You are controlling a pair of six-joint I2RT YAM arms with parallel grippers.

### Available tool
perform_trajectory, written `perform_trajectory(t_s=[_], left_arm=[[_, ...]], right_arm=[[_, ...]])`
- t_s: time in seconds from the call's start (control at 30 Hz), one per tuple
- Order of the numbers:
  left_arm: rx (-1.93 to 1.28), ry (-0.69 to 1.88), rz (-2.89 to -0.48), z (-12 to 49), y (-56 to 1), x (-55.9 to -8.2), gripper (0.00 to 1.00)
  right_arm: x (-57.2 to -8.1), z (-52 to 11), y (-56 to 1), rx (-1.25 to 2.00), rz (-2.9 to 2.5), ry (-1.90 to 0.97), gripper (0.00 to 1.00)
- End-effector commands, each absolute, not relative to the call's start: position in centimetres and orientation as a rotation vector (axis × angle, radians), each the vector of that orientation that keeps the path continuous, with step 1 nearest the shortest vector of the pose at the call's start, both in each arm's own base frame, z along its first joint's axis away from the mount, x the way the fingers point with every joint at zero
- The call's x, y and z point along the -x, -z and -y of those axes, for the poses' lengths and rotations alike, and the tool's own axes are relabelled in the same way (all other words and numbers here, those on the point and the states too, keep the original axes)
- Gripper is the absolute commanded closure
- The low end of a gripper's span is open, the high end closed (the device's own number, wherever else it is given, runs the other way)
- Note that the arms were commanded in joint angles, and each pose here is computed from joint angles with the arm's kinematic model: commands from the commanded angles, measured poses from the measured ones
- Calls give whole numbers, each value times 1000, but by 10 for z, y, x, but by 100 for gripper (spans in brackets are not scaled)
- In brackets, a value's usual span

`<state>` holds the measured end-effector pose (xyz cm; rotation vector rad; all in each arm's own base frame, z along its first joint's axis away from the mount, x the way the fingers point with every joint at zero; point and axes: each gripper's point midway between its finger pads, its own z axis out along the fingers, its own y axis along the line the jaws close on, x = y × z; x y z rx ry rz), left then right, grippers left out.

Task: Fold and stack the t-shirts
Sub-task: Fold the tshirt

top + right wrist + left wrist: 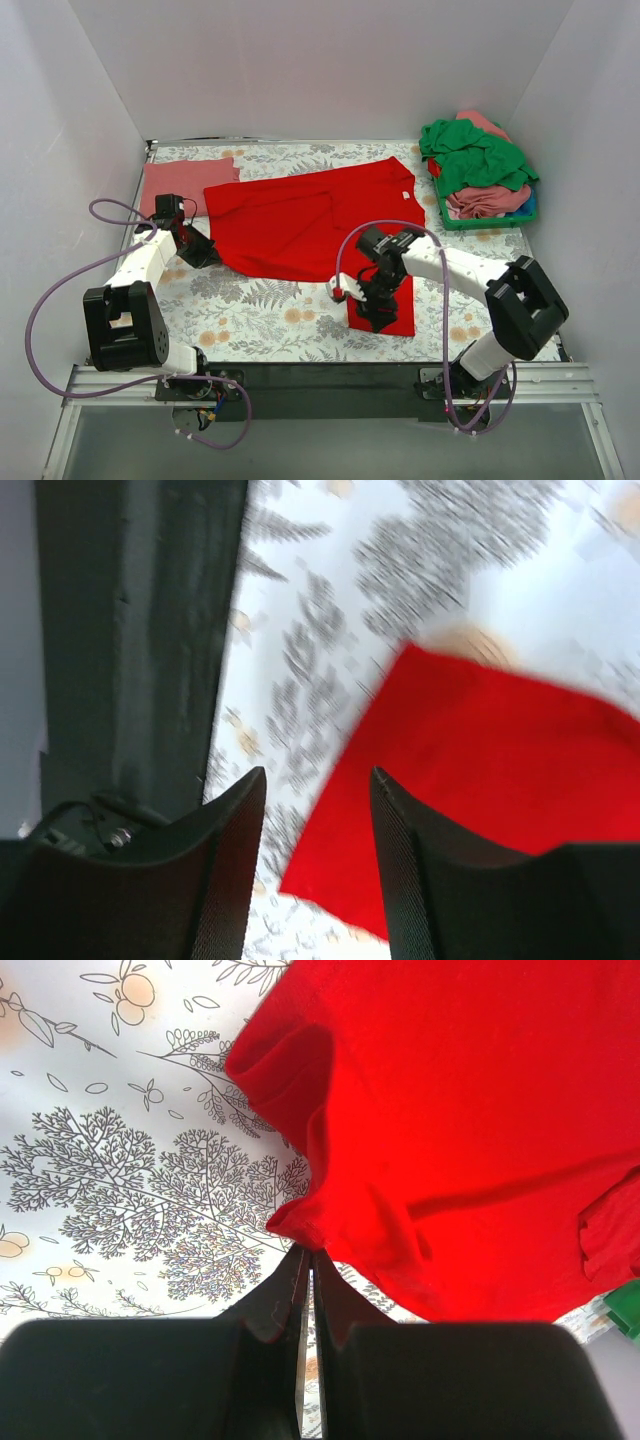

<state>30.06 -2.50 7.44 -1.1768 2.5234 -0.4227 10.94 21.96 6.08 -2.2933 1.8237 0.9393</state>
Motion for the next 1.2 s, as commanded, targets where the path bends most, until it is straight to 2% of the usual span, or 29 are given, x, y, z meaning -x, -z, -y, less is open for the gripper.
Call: perform_trajectory(t_s=[0.0, 0.2, 0.53, 0.8, 1.07, 1.17], left_arm=[[1141, 442, -2494, 24, -84, -304, 100], [1135, 447, -2497, 24, -84, -305, 100], [1132, 458, -2495, 26, -85, -305, 100], [1132, 459, -2496, 26, -84, -304, 100], [1128, 464, -2495, 27, -85, -304, 100], [1126, 463, -2492, 26, -85, -305, 100]], right_arm=[[-133, -202, -79, 2215, -1803, -845, 45], [-127, -137, -46, 2313, -1763, -674, 43], [-129, -135, -19, 2335, -1699, -635, 46], [-126, -119, 8, 2348, -1807, -567, 58], [-118, -109, 23, 2309, -1895, -538, 87], [-118, -109, 22, 2283, -1926, -533, 89]])
